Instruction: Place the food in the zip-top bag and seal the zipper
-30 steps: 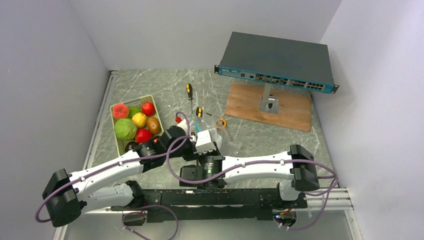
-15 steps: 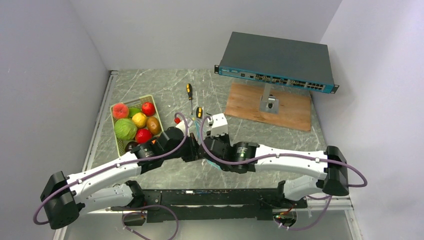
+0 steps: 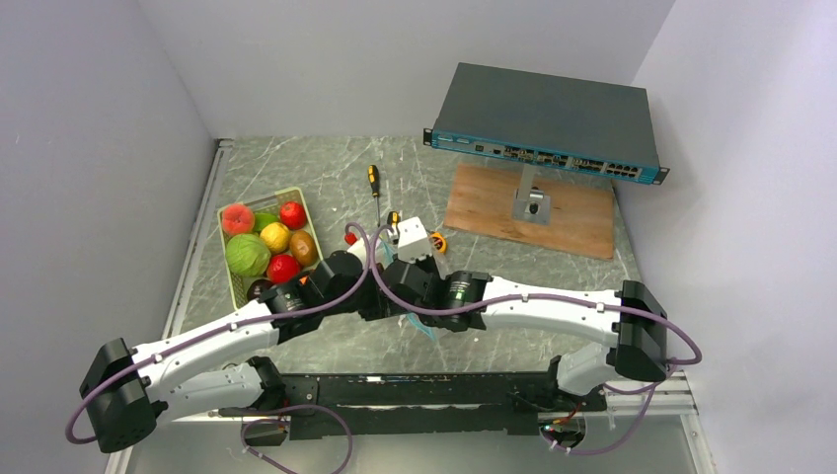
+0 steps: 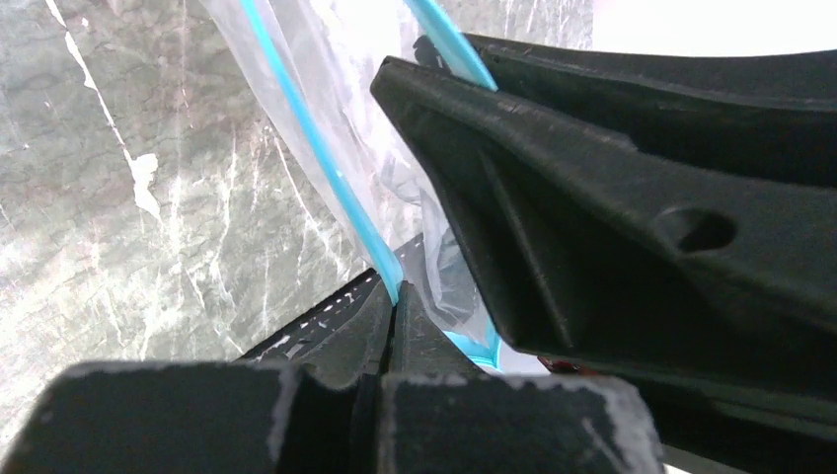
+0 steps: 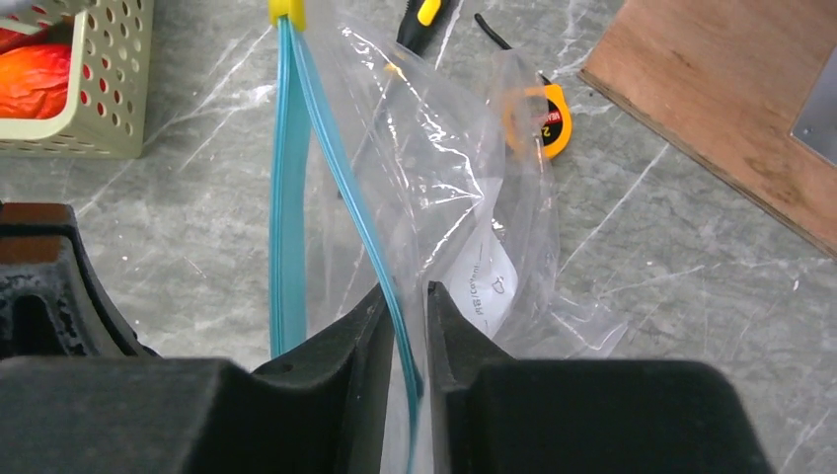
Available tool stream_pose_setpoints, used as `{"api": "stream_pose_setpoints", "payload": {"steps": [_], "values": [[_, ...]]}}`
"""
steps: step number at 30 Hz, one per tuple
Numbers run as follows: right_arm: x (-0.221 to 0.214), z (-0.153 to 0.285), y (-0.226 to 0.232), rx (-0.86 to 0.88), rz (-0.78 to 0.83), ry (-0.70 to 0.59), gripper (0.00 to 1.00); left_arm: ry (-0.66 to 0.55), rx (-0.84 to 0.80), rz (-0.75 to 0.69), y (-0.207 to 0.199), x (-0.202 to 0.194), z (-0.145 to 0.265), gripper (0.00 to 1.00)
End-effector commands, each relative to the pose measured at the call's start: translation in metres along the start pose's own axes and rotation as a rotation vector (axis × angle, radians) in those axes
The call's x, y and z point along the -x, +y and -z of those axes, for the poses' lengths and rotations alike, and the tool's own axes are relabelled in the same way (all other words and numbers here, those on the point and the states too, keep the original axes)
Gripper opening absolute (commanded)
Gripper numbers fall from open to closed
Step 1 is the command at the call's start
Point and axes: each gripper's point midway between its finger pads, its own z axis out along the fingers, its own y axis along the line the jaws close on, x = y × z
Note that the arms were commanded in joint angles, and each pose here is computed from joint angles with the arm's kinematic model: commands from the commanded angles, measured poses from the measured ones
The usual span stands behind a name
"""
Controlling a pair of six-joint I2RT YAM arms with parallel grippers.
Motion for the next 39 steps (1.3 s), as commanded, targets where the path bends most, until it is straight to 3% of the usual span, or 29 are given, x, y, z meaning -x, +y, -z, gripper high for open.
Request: {"api": "stream_pose_setpoints", "payload": {"steps": [1,2,9,15,19,24,26,31,34,39], "values": [[0.028,0.004,-0.001,0.021,-0.032,-0.048,0.06,0.003,-0.036,-0.018,-0.004,-0.003,0.002,0.0],[0.027,0.003,-0.005,0.007,-0.033,-0.046,0.0,0.002,-0.031,-0.016,-0.002,-0.003,0.001,0.0],[0.021,0.014,-0.007,0.1,-0.008,-0.034,0.0,-0.049,0.055,-0.018,0.021,0.0,0.008,0.02],[0.018,0.025,0.004,0.215,-0.08,-0.04,0.0,-0.114,0.095,-0.057,0.018,0.017,0.013,0.37],[0.021,0.028,0.008,0.237,-0.07,-0.04,0.0,-0.153,0.121,-0.094,0.009,0.034,0.011,0.55],[0.023,0.029,0.006,0.24,-0.03,-0.047,0.0,-0.171,0.176,-0.14,-0.001,0.053,0.002,0.65],[0.021,0.029,0.001,0.226,-0.022,-0.043,0.0,-0.185,0.208,-0.147,0.0,0.06,-0.001,0.62],[0.014,0.026,-0.029,0.127,-0.043,-0.018,0.0,-0.206,0.284,-0.129,0.015,0.065,-0.006,0.18],[0.006,0.021,-0.056,0.053,-0.087,0.003,0.0,-0.184,0.296,-0.132,0.028,0.057,-0.008,0.01],[0.007,0.026,-0.067,0.106,-0.135,-0.041,0.0,-0.142,0.281,-0.13,0.041,0.044,-0.008,0.0]]}}
